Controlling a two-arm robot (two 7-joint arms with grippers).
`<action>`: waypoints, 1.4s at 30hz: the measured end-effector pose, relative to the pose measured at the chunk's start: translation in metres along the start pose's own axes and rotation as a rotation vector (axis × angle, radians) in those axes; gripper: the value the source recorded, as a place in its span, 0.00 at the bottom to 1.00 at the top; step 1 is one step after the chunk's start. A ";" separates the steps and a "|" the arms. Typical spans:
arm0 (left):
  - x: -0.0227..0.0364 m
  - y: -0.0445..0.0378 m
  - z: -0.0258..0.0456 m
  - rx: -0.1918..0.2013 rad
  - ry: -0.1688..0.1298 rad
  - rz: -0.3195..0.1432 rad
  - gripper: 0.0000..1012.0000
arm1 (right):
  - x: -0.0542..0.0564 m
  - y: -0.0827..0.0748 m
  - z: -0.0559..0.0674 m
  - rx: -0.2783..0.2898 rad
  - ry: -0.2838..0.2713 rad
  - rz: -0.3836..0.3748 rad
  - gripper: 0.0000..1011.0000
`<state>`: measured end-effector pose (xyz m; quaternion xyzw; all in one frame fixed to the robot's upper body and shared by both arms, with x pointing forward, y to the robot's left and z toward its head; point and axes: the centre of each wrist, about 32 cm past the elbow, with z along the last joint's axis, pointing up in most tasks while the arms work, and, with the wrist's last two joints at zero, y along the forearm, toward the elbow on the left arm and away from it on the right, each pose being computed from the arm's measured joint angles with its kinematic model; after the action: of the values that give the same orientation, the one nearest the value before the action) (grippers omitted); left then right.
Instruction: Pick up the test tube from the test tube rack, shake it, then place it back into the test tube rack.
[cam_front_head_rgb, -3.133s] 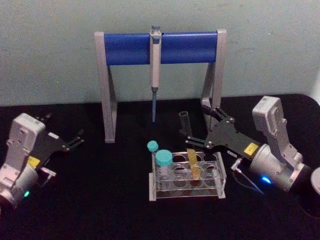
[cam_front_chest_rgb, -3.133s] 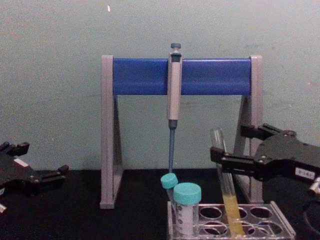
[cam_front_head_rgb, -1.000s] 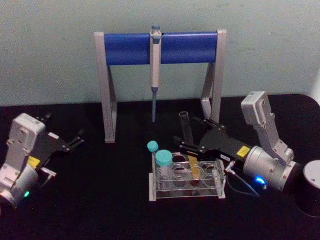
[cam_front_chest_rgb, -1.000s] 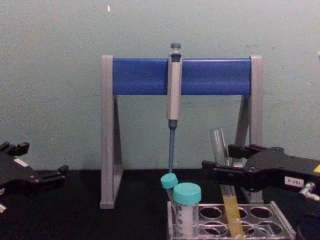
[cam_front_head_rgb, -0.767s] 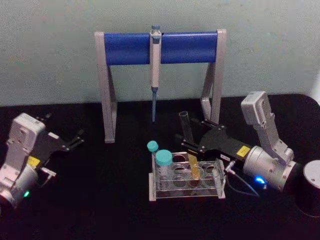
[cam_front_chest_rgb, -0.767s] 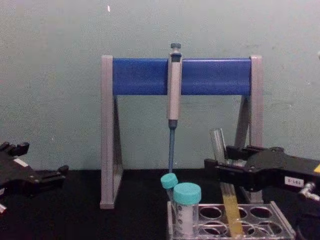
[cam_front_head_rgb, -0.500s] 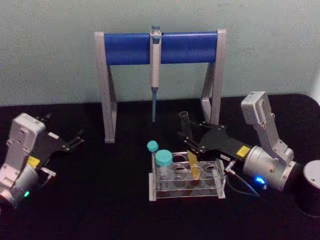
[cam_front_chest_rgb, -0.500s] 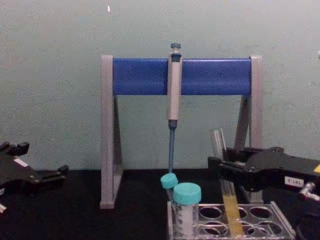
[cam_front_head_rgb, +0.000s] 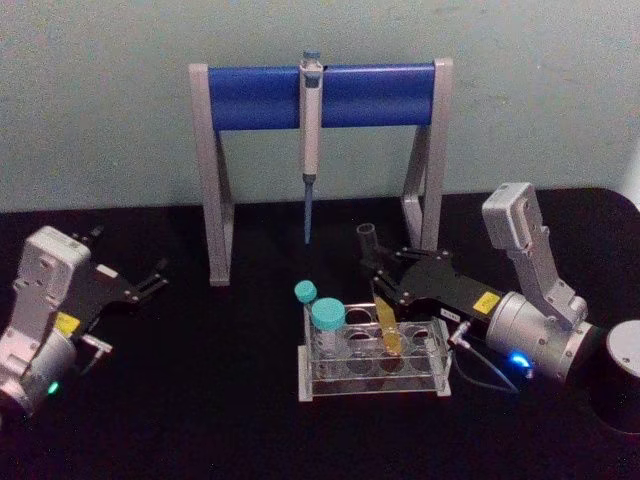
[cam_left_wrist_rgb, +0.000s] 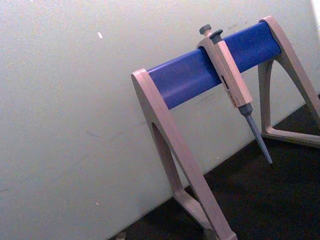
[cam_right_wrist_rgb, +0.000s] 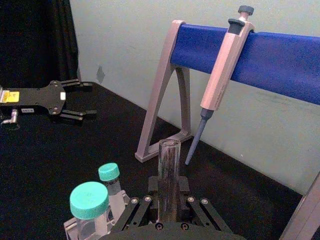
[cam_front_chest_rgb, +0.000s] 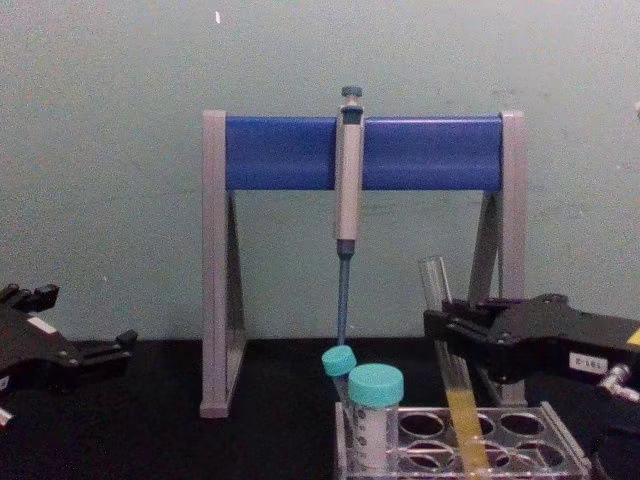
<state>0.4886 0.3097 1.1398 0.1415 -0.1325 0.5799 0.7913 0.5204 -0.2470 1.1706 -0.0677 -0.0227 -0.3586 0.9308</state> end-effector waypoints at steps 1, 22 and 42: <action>0.0000 0.0000 0.0000 0.000 0.000 0.000 0.99 | 0.000 0.000 0.000 0.000 0.000 0.000 0.23; 0.0000 0.0000 0.0000 0.000 0.000 0.000 0.99 | 0.001 -0.004 0.004 0.061 0.016 0.012 0.23; 0.0000 0.0000 0.0000 0.000 0.000 0.000 0.99 | -0.001 -0.025 0.031 0.281 -0.050 -0.084 0.23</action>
<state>0.4886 0.3096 1.1398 0.1414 -0.1325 0.5799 0.7913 0.5035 -0.2602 1.2035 0.0555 -0.0985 -0.3888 0.9143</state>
